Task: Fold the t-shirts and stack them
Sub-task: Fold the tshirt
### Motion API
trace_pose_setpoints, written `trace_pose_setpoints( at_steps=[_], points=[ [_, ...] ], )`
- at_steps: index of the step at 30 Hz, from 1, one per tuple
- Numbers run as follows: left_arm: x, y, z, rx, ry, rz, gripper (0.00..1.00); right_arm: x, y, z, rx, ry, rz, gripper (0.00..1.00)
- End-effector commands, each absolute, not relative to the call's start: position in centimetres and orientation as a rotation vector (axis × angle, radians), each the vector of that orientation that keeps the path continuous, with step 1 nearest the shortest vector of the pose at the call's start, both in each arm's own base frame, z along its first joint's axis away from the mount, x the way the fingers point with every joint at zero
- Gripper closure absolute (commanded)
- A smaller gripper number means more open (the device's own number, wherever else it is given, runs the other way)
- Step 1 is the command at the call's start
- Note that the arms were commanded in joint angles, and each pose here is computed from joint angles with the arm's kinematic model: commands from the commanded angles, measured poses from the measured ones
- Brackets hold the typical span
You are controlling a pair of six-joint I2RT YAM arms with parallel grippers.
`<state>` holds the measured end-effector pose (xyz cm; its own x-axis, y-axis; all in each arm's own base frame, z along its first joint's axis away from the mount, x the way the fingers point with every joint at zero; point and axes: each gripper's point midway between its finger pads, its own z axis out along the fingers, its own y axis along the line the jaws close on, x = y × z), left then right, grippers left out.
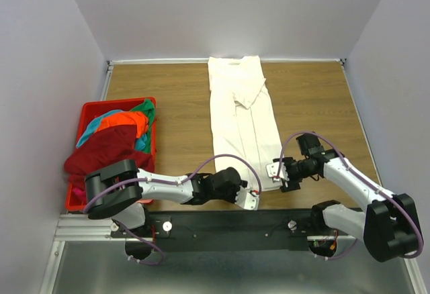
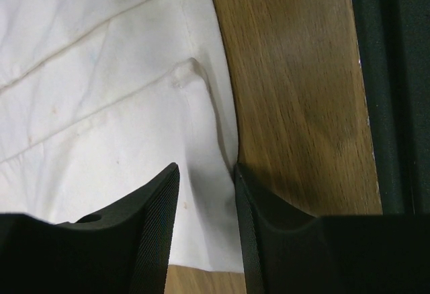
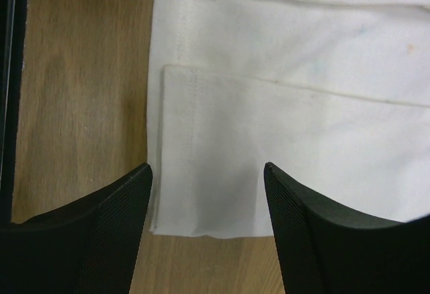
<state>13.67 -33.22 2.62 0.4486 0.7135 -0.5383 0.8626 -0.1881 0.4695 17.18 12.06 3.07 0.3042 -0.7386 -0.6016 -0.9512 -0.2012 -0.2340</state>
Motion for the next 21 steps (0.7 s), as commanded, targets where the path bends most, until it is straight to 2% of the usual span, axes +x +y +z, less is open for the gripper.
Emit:
trace_pose_setpoints(
  at_steps=[1, 11, 16, 17, 19, 21],
  points=[
    [13.7, -30.8, 0.4, 2.025, 1.402, -0.192, 0.55, 15.8, 12.1, 2.3, -2.056, 1.515, 0.548, 0.26],
    [13.5, -30.9, -0.1, 2.034, 1.410, -0.211, 0.63, 15.7, 10.7, 0.4, -2.120, 1.590, 0.473, 0.31],
    [13.6, -31.1, 0.2, 2.025, 1.412, -0.225, 0.69, 16.3, 10.5, 0.3, -2.119, 1.604, 0.432, 0.42],
    [13.6, -31.1, 0.3, 2.018, 1.414, -0.236, 0.75, 16.3, 10.4, 0.3, -2.120, 1.607, 0.427, 0.52],
    [13.8, -31.1, 0.3, 2.016, 1.414, -0.234, 0.77, 16.3, 10.4, 0.3, -2.118, 1.610, 0.428, 0.54],
    [14.0, -31.2, 0.4, 2.010, 1.417, -0.233, 0.78, 16.2, 10.5, 0.3, -2.113, 1.610, 0.431, 0.62]
  ],
)
